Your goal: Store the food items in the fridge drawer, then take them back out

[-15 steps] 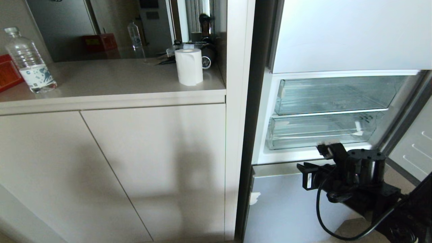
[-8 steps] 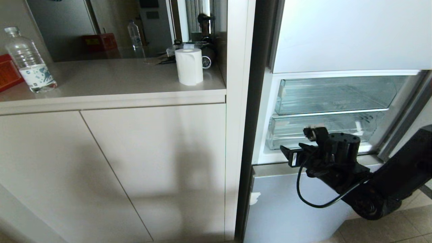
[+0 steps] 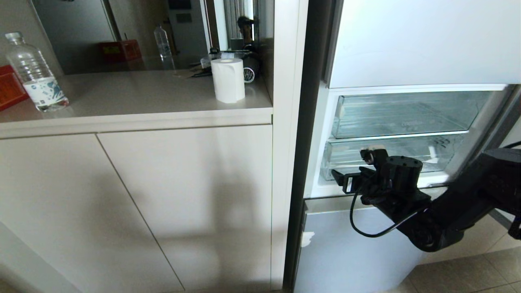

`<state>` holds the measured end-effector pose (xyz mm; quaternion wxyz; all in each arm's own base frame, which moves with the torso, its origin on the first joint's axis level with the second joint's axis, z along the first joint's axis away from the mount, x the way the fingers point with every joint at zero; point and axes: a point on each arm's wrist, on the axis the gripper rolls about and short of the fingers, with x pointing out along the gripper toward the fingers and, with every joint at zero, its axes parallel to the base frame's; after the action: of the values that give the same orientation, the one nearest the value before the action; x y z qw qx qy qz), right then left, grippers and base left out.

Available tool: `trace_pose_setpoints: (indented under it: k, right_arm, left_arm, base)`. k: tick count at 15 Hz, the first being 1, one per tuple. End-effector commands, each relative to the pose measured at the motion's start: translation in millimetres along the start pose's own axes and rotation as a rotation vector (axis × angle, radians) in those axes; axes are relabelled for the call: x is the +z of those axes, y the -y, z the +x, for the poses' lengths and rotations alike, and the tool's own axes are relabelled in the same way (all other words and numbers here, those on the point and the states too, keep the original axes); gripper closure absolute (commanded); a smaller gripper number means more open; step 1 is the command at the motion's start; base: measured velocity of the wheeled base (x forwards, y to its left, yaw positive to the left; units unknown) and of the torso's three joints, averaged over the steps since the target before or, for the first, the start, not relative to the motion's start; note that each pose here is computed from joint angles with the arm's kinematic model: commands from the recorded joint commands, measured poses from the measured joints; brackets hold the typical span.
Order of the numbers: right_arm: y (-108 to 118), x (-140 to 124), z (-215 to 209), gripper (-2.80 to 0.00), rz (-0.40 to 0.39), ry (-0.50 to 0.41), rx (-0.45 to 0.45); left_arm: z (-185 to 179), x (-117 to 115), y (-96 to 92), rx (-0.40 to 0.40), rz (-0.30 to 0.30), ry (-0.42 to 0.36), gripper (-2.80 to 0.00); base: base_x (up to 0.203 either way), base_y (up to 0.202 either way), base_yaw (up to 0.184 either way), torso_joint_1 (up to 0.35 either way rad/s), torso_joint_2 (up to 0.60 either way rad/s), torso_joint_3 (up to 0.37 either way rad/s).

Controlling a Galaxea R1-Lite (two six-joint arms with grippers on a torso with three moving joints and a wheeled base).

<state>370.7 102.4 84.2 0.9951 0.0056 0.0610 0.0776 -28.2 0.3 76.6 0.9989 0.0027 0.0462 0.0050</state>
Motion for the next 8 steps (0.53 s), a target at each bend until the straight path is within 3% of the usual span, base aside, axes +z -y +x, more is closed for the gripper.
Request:
trace_pose_setpoints:
  k: [1, 8]
  right_arm:
    - [-1, -4, 12, -2.80, 0.003, 0.013, -0.002]
    - [-4, 5, 31, -2.80, 0.011, 0.075, 0.000]
  left_arm:
    - [0, 0, 0.0, 0.000, 0.000, 0.000, 0.00]
    - [0, 0, 0.0, 0.001, 0.000, 0.000, 0.00]
  base:
    - [0.000, 0.000, 0.000, 0.000, 0.00, 0.000]
    - [0.000, 0.000, 0.000, 0.000, 0.00, 0.000]
